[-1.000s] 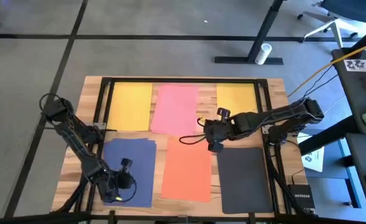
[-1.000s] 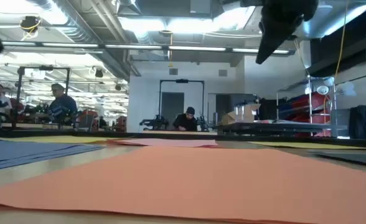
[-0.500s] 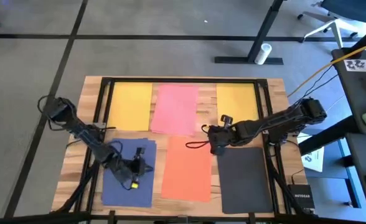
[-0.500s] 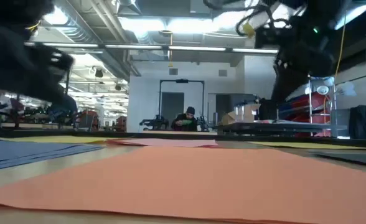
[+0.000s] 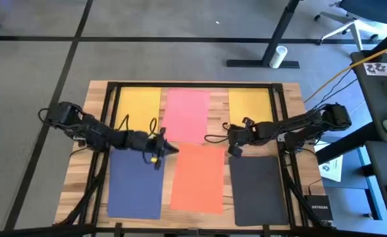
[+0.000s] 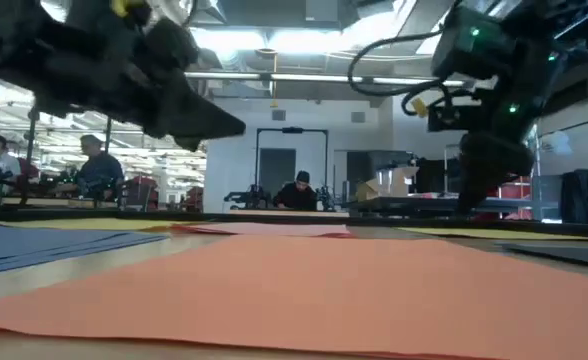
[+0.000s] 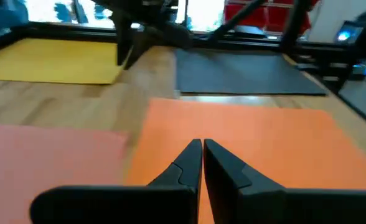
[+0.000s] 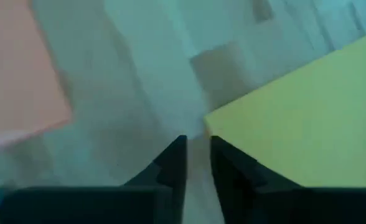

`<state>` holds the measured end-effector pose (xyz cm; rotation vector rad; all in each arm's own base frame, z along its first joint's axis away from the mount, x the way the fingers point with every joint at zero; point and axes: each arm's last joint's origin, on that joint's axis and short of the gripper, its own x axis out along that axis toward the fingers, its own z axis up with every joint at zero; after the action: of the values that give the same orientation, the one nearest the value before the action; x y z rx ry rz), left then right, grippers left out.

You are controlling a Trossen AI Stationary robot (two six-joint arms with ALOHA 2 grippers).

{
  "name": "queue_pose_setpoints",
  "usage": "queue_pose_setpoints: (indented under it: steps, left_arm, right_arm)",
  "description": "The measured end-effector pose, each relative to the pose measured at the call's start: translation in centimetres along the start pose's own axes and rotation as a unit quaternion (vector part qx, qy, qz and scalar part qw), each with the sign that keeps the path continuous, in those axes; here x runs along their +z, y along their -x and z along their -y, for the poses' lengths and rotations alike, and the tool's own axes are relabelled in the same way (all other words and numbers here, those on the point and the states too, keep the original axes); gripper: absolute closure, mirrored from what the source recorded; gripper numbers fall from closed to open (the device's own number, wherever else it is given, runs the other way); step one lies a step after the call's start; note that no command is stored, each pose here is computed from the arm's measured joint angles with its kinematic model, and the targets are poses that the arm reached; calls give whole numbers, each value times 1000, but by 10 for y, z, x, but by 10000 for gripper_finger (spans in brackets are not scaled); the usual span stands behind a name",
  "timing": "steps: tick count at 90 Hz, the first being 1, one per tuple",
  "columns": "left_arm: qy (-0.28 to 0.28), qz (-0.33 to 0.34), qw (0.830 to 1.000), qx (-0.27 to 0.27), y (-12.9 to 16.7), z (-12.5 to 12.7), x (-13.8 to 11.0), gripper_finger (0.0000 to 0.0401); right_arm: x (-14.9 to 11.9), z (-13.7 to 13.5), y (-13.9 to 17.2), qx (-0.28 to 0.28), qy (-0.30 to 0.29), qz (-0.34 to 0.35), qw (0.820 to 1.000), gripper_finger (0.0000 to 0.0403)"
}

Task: Organize paper
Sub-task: Stack the yellow paper on top of the stacked yellow papers

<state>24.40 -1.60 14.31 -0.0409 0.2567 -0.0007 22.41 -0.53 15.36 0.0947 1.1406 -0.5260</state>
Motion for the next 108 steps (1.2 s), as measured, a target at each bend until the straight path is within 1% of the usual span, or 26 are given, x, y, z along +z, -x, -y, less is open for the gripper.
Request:
queue_pose_setpoints:
  steps: [11, 19, 28, 39, 55, 64, 72, 83, 87, 99, 108]
  left_arm:
    - [-9, -11, 1000, 28, 0, -16, -1, 401]
    - [-11, -22, 999, 42, 0, -24, -3, 401]
    - [-15, -37, 998, 54, 0, -31, -6, 401]
    - [-17, -45, 997, 62, 1, -34, -7, 401]
    - [-26, -49, 996, 63, 1, -35, -8, 401]
    - [-26, -49, 996, 64, 1, -36, -8, 401]
    - [-25, -52, 996, 63, 1, -35, -8, 401]
    - [-25, -55, 996, 64, 1, -35, -9, 401]
    - [-25, -56, 996, 64, 1, -35, -9, 401]
    - [-25, -63, 996, 63, 1, -35, -11, 401]
    - [-24, -62, 996, 64, 1, -35, -10, 401]
  right_arm:
    - [2, 6, -4, -9, 13, -8, 1000, 252]
    - [3, 9, -10, -12, 10, -13, 1000, 226]
    - [5, 8, -19, -1, 16, -14, 1000, 216]
    - [6, 8, -30, -7, 22, -21, 999, 220]
    - [5, 12, -42, -18, 14, -50, 999, 239]
    - [5, 14, -46, -22, 10, -55, 998, 263]
    - [6, 16, -47, -21, 5, -56, 998, 303]
    - [5, 16, -47, -26, 6, -54, 998, 376]
    - [5, 16, -47, -30, 6, -53, 998, 391]
    - [7, 16, -47, -33, 3, -47, 998, 390]
    - [12, 14, -45, -31, 3, -43, 999, 400]
